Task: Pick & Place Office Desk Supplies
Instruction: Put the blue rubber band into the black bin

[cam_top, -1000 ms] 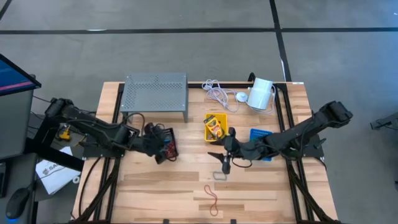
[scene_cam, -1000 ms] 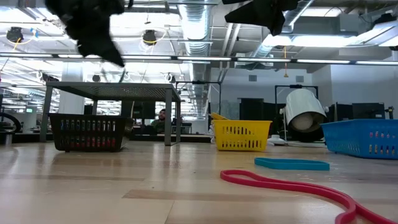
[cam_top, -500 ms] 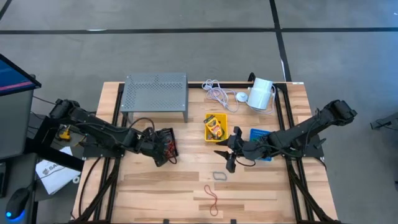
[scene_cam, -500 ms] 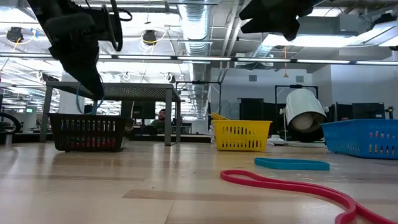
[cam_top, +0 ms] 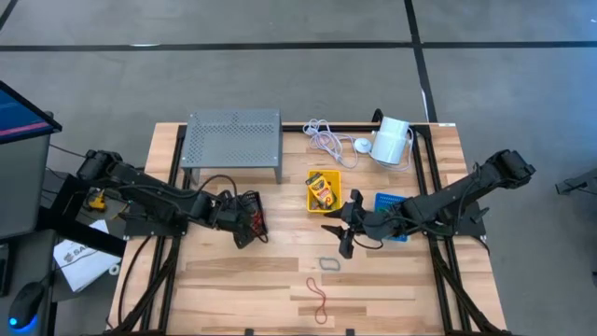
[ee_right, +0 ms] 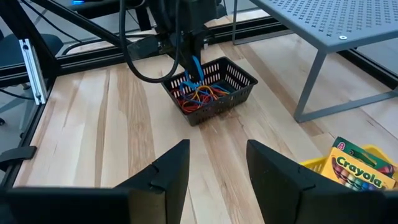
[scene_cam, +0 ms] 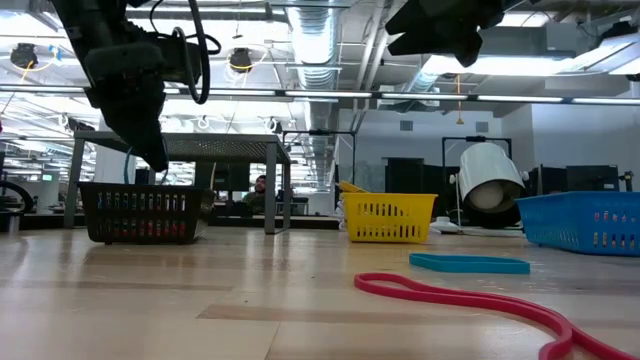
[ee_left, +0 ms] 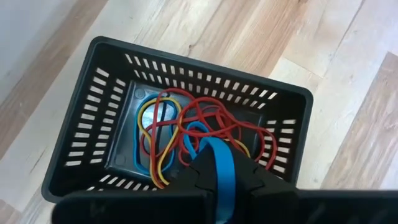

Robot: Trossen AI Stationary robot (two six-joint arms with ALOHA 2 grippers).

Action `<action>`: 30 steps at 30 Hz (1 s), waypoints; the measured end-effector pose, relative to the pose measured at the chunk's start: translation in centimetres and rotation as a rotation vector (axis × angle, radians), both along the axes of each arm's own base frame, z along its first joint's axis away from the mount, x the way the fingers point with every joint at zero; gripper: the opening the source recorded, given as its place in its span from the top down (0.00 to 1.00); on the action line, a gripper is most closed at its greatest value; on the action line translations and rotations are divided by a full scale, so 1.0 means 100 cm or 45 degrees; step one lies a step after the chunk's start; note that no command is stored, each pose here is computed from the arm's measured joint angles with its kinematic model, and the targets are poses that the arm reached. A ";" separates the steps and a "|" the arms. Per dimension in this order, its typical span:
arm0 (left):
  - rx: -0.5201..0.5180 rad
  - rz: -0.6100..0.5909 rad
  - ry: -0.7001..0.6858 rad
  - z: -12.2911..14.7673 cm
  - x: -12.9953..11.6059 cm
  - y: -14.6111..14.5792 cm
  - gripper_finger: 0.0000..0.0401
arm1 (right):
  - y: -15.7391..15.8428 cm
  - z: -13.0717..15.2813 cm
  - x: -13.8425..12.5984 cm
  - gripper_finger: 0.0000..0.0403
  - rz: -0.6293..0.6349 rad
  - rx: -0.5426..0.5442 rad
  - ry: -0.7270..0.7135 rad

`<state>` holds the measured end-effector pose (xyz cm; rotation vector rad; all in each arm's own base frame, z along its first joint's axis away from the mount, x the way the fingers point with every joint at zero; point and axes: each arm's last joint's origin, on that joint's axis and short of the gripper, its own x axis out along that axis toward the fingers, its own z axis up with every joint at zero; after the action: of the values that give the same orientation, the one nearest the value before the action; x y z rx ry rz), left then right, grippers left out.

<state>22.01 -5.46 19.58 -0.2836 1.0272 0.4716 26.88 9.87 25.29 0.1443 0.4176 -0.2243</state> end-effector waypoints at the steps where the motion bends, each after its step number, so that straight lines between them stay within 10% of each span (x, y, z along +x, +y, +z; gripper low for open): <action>1: 0.001 0.000 0.000 0.000 0.000 0.000 1.00 | 0.000 0.000 0.000 0.62 0.000 0.000 0.000; 8: 0.004 0.001 -0.002 0.000 0.000 0.000 0.96 | 0.000 0.000 0.000 0.62 -0.001 0.004 -0.001; 23: -0.004 0.022 -0.012 0.001 0.002 0.006 0.53 | 0.009 -0.002 -0.005 0.62 0.021 0.040 0.022; 30: -0.057 -0.139 -0.334 0.023 0.015 -0.004 0.55 | 0.023 -0.007 -0.013 0.62 0.101 0.073 0.087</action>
<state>23.50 -5.85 21.88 -0.3182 0.7934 0.3037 25.56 12.14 24.61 0.1763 0.4971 -0.1395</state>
